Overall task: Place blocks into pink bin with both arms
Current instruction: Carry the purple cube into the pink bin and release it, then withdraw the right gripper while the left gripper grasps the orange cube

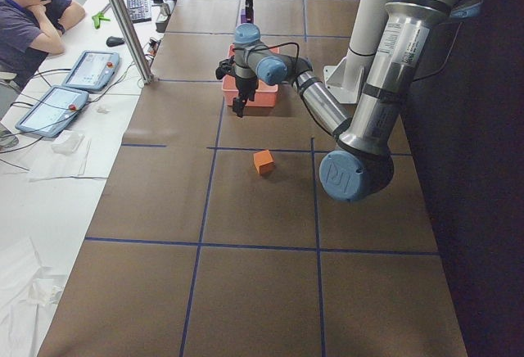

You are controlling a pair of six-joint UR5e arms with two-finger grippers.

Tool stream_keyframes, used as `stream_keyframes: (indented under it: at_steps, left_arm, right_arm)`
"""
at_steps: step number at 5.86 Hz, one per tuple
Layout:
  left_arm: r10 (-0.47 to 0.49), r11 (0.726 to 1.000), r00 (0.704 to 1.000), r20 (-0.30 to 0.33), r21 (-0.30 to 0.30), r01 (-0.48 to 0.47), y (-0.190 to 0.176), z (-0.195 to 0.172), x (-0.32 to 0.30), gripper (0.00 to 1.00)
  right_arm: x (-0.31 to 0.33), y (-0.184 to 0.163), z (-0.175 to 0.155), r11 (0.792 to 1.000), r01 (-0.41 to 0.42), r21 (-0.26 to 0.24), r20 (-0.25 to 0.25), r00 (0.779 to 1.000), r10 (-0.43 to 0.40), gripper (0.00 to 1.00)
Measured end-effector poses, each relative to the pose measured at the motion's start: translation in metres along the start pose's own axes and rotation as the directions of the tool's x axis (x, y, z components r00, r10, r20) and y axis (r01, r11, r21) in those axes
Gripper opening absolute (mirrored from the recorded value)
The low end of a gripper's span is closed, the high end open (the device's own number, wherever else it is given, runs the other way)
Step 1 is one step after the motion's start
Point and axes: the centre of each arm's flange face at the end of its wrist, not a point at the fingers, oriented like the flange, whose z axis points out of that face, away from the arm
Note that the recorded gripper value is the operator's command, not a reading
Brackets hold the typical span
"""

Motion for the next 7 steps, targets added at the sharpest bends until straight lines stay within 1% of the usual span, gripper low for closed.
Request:
stream_keyframes:
  at_steps: [1,2,3,4,6,7]
  left_arm:
    - [0.022,1.0,1.0,0.002,-0.007,-0.022,0.008,0.0,-0.014,1.0]
    - [0.028,1.0,1.0,-0.008,-0.014,-0.028,0.013,0.001,-0.02,1.0]
    - [0.025,0.999,0.999,-0.028,-0.023,-0.026,0.017,0.003,-0.021,1.0]
    - [0.022,0.999,0.999,-0.038,-0.027,-0.023,0.019,0.003,-0.021,1.0]
    - [0.019,0.999,0.999,-0.041,-0.029,-0.02,0.019,0.004,-0.021,1.0]
    - [-0.002,0.999,0.999,-0.038,-0.039,0.001,0.024,0.007,-0.025,1.0]
  right_arm:
    - [-0.038,0.039,0.009,0.999,-0.042,0.018,-0.012,0.999,0.042,0.4]
    - [-0.065,0.068,0.015,0.997,-0.074,0.033,-0.017,0.997,0.074,0.98]
    - [-0.08,0.083,0.019,0.995,-0.094,0.044,-0.018,0.995,0.095,0.99]
    - [-0.088,0.086,0.023,0.994,-0.102,0.05,-0.022,0.994,0.103,0.98]
    - [-0.089,0.079,0.023,0.993,-0.104,0.062,-0.025,0.994,0.106,0.99]
    - [-0.087,0.072,0.019,0.992,-0.106,0.067,-0.024,0.994,0.108,1.0]
